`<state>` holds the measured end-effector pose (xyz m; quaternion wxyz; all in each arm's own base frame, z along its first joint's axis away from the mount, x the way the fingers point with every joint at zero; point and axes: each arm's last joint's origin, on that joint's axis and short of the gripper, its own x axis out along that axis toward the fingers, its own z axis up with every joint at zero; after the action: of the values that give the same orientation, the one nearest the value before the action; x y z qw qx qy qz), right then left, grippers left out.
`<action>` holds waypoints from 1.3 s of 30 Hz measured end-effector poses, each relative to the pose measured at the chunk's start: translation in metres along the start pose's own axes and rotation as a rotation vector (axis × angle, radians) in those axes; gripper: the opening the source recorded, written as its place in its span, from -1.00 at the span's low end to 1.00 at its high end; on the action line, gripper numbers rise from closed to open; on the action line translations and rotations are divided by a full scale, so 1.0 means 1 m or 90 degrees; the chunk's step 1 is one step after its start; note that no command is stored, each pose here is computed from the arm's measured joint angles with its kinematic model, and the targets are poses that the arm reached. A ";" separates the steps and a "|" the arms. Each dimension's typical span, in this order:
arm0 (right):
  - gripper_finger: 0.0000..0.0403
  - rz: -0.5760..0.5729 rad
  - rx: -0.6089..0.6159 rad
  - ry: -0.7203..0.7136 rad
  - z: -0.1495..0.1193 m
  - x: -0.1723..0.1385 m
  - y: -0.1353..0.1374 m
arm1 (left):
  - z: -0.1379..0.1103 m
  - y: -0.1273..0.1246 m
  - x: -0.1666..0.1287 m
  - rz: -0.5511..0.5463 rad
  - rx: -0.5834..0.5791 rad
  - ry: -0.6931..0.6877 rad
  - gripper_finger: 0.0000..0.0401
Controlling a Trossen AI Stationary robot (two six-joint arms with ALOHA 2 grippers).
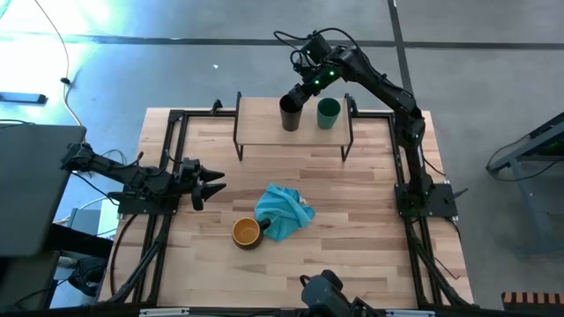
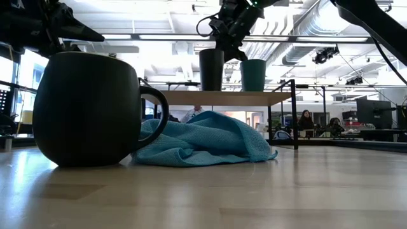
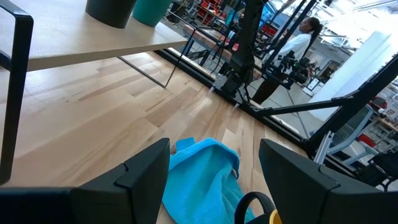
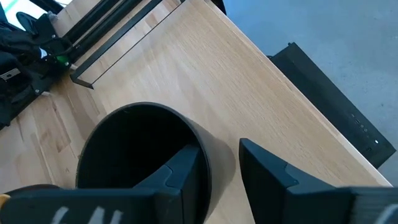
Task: Stack small to large cups/mugs on shelf
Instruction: Put the black cup on the shelf, then put the black mug on the shelf
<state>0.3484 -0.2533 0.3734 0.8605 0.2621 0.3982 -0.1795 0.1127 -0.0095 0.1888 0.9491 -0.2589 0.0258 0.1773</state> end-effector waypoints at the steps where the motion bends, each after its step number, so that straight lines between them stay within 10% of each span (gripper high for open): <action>1: -0.49 0.000 0.000 0.000 0.000 0.000 0.000 | 0.000 0.000 0.000 0.000 -0.003 0.000 0.18; 21: -0.49 0.000 -0.020 -0.049 -0.003 -0.045 0.010 | 0.000 0.000 0.000 0.000 -0.009 0.000 0.18; 39: -0.49 -0.018 -0.217 -0.233 -0.057 -0.209 0.050 | 0.000 0.000 0.000 0.000 -0.025 0.000 0.18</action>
<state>0.2113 -0.1585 0.5207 0.9476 0.0707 0.2636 -0.1661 0.1128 -0.0095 0.1888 0.9439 -0.2775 0.0221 0.1777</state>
